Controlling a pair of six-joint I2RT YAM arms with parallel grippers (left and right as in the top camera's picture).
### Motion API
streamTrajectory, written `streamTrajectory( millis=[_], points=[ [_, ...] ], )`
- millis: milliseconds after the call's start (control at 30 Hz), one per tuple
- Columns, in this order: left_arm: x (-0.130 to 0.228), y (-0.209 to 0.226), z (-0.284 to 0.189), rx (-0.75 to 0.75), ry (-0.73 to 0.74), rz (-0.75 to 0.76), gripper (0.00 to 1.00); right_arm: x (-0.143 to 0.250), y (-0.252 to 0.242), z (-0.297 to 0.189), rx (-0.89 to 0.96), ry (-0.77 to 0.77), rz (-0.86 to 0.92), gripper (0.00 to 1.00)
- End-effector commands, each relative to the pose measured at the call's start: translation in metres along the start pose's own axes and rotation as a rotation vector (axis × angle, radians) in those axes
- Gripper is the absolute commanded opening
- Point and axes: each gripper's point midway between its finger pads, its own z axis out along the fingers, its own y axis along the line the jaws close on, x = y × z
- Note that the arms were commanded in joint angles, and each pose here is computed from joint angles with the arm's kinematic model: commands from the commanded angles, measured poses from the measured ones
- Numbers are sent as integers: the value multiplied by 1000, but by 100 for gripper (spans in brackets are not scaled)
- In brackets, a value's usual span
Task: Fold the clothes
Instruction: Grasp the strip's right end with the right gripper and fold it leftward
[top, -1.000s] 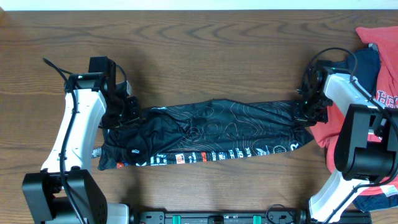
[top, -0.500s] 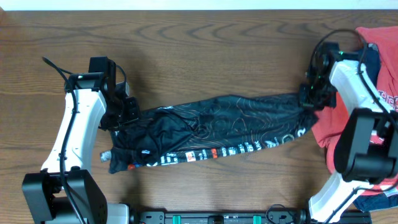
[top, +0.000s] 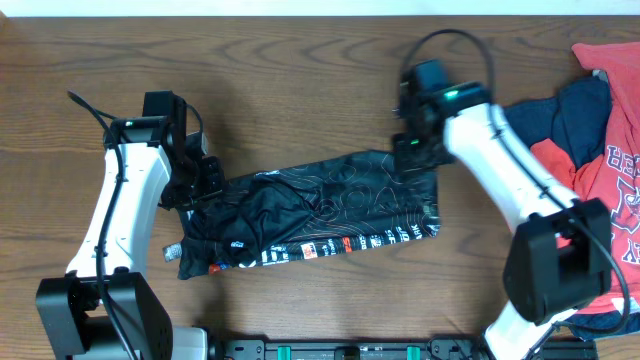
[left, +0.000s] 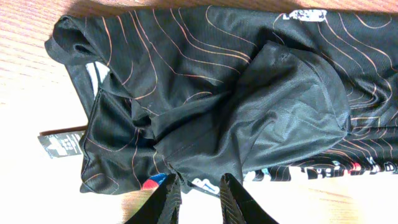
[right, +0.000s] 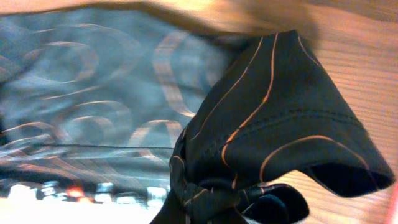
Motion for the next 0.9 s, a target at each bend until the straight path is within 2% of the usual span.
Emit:
streamTrajectory(
  millis=[0,400,500,733,867],
  points=[
    [0,1,-2,-7,-7,-4,24,4,44,5,-38,-7,-25,1],
    [1,1,-2,-7,-7,-4,25,38,125,28,-86,42,-291,3],
    [1,1,-2,-7,-7,-4,25,41,130,29,-90,39,-307,33],
    [1,1,-2,-7,-7,-4,26,37,127,29,-79,26,-362,35],
    [1,1,-2,-7,-7,-3,30,16,91,28,82,-38,-221,37]
  ],
)
